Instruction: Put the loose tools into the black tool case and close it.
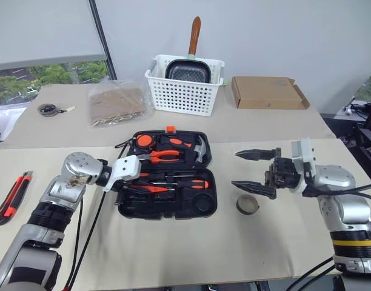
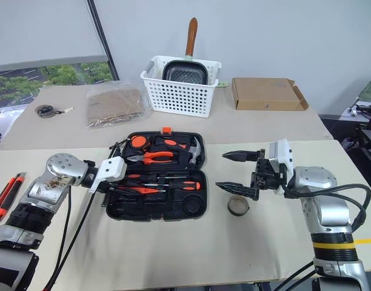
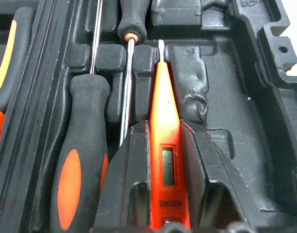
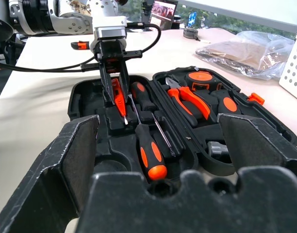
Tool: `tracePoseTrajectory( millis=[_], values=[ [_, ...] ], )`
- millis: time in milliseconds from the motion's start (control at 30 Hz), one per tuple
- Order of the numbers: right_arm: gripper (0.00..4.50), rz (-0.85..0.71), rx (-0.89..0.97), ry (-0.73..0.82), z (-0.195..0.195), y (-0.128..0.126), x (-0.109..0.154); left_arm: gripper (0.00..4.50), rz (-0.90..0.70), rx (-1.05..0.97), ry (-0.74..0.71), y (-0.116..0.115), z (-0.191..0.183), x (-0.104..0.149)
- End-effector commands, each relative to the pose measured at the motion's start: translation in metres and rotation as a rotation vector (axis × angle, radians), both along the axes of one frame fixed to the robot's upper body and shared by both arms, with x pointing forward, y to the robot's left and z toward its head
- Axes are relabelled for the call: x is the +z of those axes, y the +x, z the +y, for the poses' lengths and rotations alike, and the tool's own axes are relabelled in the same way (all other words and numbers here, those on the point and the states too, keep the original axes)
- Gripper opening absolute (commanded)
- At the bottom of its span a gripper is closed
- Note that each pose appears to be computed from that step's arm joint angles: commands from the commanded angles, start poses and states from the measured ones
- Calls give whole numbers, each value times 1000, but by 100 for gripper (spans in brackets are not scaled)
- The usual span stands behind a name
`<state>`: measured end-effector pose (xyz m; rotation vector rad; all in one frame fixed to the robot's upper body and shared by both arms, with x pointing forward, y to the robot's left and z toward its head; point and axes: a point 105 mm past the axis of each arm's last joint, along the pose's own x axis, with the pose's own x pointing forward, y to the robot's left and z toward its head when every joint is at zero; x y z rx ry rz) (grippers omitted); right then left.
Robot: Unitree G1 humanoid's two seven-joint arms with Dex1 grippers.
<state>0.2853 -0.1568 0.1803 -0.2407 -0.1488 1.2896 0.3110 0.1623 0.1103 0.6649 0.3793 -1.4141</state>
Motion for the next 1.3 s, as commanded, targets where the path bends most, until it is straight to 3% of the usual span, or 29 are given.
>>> tracePoseTrajectory(
  millis=[33, 367, 433, 567, 767, 867, 967, 1067, 1167, 1300],
  values=[
    [450, -62, 21, 8, 2, -2, 13, 47, 29, -29, 31, -5, -7, -6],
    [450, -64, 20, 15, 6, -1, 12, 47, 10, -25, 27, 4, -14, 0],
    [450, -65, 19, 16, 7, -1, 13, 147, 9, -20, -6, 3, -15, 5],
    [450, -64, 21, 16, 7, -1, 14, 286, -31, 11, -107, 4, -18, 24],
    [450, -64, 26, 11, 7, 1, 14, 286, -15, 6, -395, -14, -23, 82],
    [450, -61, 33, 10, 8, 1, 12, 286, -29, 70, -460, -12, -19, 90],
    [450, -58, 40, 11, 10, 1, 9, 212, -64, 102, -419, -8, -16, 73],
    [450, -55, 52, 13, 12, 1, 8, 95, -16, 115, -515, -8, -20, 62],
    [450, -57, 55, 11, 13, 2, 9, 6, 8, 129, -474, -8, -18, 39],
    [450, -60, 50, 7, 11, 2, 11, 6, 13, 172, -378, -2, -6, 7]
  ],
)
